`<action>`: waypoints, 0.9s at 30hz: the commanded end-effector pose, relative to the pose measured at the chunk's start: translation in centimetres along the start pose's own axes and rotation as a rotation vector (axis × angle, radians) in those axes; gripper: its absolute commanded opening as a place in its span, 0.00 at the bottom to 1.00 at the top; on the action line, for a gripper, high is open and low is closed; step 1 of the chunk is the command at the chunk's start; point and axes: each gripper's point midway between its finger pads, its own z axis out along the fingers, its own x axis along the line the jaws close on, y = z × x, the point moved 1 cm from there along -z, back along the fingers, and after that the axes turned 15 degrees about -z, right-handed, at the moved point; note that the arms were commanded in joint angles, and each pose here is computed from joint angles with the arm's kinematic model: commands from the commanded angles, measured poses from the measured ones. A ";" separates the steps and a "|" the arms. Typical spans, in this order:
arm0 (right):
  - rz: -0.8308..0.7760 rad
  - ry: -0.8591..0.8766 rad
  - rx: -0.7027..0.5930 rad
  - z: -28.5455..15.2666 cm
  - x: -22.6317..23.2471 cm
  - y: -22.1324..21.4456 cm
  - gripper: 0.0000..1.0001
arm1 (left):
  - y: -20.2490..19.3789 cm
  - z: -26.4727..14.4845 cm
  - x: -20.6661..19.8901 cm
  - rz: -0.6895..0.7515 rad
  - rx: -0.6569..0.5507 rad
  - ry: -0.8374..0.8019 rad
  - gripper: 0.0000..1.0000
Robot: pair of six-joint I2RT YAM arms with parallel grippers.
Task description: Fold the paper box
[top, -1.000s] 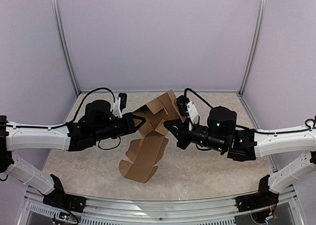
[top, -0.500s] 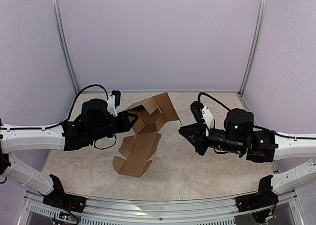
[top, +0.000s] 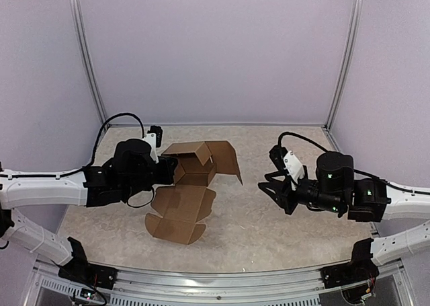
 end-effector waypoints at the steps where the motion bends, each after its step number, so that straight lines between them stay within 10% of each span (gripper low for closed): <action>1: -0.084 0.072 0.026 0.7 0.0 -0.1 0.28 | 0.5 -1.0 0.1 0.110 -0.034 0.034 0.00; 27: -0.041 0.378 -0.155 4.7 3.7 4.2 0.29 | -2.4 -0.7 -1.8 0.243 0.022 -0.015 0.00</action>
